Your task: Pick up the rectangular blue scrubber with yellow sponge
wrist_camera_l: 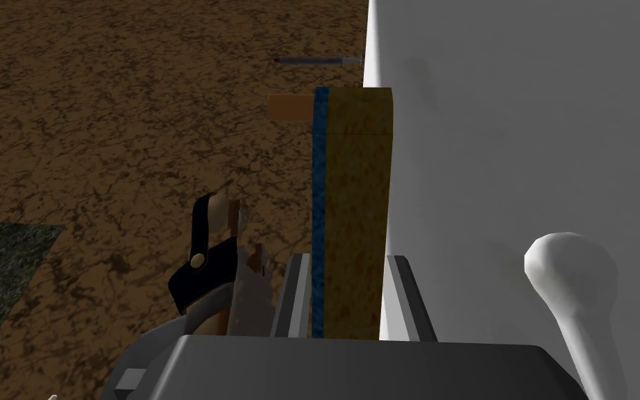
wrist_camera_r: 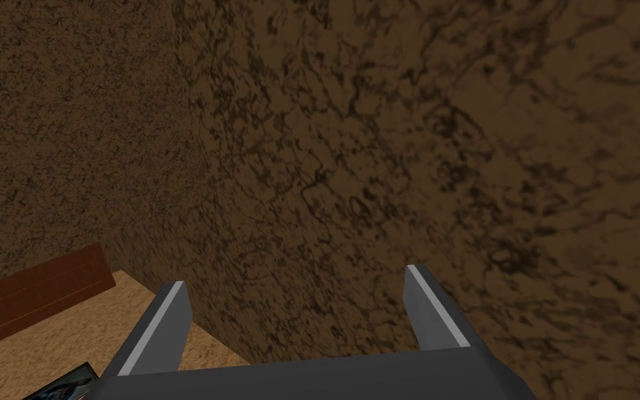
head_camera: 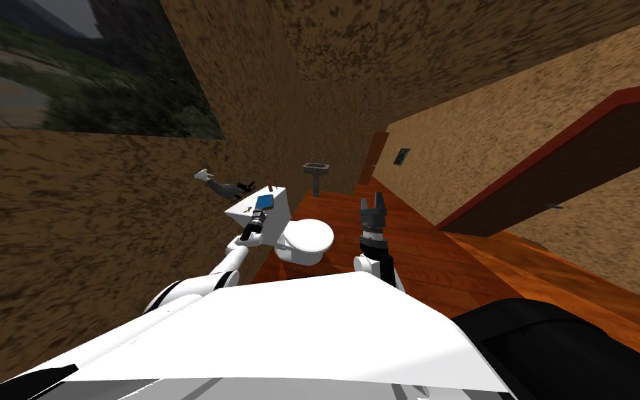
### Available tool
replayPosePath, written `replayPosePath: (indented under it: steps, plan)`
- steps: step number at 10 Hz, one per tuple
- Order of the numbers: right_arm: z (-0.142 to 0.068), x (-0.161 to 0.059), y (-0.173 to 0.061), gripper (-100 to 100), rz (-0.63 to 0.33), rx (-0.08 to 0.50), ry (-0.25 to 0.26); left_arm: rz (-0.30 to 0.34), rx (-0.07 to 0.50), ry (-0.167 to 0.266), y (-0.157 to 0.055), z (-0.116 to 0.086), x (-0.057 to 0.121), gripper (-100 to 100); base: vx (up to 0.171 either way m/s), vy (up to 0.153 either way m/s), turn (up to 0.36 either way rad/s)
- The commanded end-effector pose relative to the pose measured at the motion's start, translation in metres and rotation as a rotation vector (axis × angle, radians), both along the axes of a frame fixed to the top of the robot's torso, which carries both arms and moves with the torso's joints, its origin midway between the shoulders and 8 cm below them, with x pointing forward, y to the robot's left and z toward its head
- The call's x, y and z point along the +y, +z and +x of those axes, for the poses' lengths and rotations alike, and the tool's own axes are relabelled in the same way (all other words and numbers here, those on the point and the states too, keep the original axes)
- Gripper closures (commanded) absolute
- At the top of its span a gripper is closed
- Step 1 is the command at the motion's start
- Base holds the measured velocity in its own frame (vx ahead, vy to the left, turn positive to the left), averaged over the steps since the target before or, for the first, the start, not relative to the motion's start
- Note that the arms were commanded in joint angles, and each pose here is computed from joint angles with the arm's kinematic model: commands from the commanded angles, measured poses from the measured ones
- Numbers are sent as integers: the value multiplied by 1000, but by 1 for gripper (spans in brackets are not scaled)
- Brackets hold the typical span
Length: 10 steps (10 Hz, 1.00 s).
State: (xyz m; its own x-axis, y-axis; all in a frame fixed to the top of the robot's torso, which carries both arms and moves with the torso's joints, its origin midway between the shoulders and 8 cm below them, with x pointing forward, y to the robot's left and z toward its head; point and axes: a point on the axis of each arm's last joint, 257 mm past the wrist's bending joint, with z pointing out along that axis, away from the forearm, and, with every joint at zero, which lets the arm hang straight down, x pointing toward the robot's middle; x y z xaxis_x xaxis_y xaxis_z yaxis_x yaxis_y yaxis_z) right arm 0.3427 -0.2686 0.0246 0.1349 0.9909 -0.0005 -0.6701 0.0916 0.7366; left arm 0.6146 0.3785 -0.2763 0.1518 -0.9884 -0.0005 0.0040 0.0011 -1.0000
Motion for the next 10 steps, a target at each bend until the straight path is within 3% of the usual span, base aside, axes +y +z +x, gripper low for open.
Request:
replayPosePath:
  steps: [1,2,4,5,7,8,9,10]
  plan:
    - [0,0,0,0,0,0,0,4,-23,-2,10,-1,1,100,8,2,17]
    - [0,0,0,0,0,0,0,-18,13,12,-12,-15,-4,100,51,25,-168]
    - [0,0,0,0,0,0,0,-5,-15,18,-4,-28,3,100,49,30,-65]
    - [0,0,0,0,0,0,0,-26,6,32,-17,-40,-2,100,72,33,-168]
    - [0,0,0,0,0,0,0,-15,2,43,-19,-56,7,100,50,24,-64]
    - [0,0,0,0,0,0,0,-11,-16,41,-11,-56,7,100,4,-3,22]
    - [0,0,0,0,0,0,0,-36,22,59,-30,-68,3,100,49,25,-170]
    - [0,0,0,0,0,0,0,-33,23,64,-31,-74,6,100,64,44,-107]
